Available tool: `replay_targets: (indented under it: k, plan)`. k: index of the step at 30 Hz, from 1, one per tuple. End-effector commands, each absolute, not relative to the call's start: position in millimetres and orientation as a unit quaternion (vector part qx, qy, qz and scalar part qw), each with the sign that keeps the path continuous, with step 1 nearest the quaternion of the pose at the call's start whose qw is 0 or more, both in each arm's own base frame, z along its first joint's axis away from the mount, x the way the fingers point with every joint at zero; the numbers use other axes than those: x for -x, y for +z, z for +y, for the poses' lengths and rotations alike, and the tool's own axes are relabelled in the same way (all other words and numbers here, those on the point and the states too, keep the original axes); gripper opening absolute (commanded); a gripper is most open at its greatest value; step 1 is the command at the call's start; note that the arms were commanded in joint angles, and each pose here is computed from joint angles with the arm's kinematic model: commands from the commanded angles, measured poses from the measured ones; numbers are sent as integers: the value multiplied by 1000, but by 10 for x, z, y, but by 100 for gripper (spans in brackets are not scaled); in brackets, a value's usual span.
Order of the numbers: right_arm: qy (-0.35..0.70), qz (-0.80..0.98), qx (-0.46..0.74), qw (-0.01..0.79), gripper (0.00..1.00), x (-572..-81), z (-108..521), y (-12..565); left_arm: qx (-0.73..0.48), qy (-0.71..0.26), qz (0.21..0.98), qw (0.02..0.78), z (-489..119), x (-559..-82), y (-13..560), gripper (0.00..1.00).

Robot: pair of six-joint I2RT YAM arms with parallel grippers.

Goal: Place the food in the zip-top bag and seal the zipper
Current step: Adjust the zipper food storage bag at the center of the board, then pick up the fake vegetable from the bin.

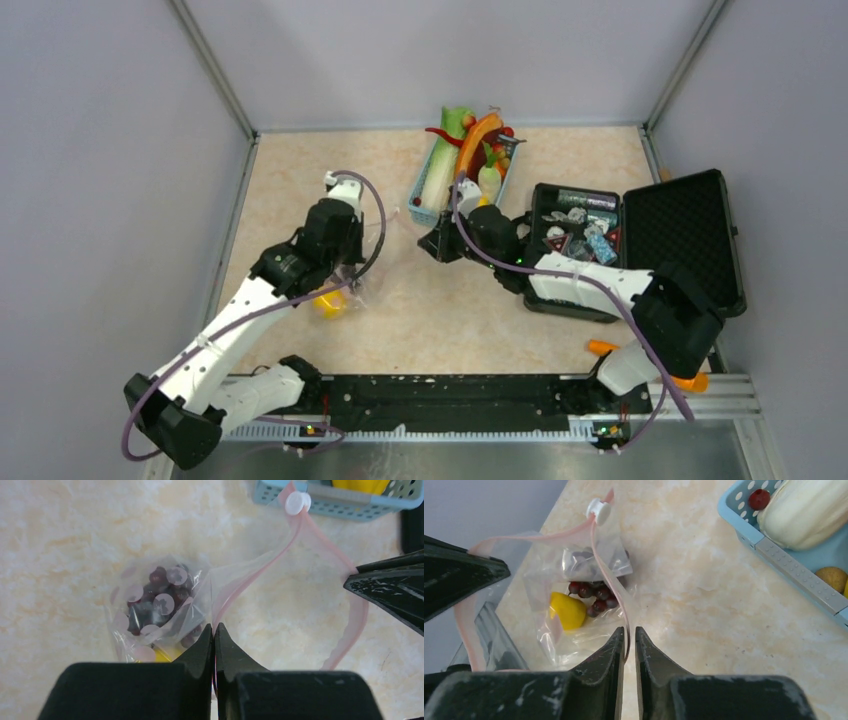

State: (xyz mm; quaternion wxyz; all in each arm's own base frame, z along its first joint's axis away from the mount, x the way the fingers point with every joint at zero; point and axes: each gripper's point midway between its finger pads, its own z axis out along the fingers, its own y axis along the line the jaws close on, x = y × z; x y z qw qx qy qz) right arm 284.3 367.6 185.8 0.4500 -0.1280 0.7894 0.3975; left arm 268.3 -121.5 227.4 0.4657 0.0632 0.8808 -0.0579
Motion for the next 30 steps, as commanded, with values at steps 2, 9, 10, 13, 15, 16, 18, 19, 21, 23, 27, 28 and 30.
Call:
replay_targets:
  k: [2, 9, 10, 13, 15, 16, 18, 19, 21, 23, 27, 28, 30]
  plan:
    - [411, 762, 121, 486, 35, -2896, 3626, 2177, -51, -113, 868, 480, -1424, -2762, 2348, 0]
    - [366, 751, 119, 536, 56, -3103, 3347, 2556, -79, -162, 842, 509, -1576, -2737, 2822, 0]
    - [353, 750, 111, 548, 57, -3160, 3267, 2608, -82, -163, 841, 509, -1576, -2725, 2842, 0]
    - [316, 754, 79, 570, 57, -3340, 2983, 2661, -83, -165, 843, 505, -1570, -2691, 2817, 0]
    - [294, 764, 55, 572, 58, -3499, 2781, 2638, -82, -171, 844, 501, -1577, -2659, 2760, 0]
    - [281, 771, 42, 570, 58, -3586, 2681, 2609, -83, -175, 845, 498, -1589, -2649, 2730, 0]
    - [243, 787, 18, 568, 58, -3763, 2476, 2510, -84, -183, 845, 495, -1609, -2617, 2696, 0]
    - [219, 794, 7, 566, 58, -3849, 2370, 2447, -87, -186, 845, 493, -1617, -2601, 2684, 0]
    - [182, 804, -11, 566, 59, -4026, 2187, 2342, -91, -193, 845, 490, -1639, -2575, 2674, 0]
    - [174, 816, -20, 550, 61, -4179, 2088, 2236, -94, -200, 845, 487, -1655, -2551, 2672, 0]
    - [177, 826, -14, 536, 62, -4437, 2063, 2115, -98, -211, 843, 484, -1671, -2498, 2661, 0]
    - [182, 821, -5, 541, 63, -4486, 2099, 2100, -97, -211, 844, 484, -1665, -2490, 2651, 0]
    - [179, 823, 1, 539, 66, -4568, 2130, 2068, -99, -211, 843, 485, -1657, -2468, 2659, 0]
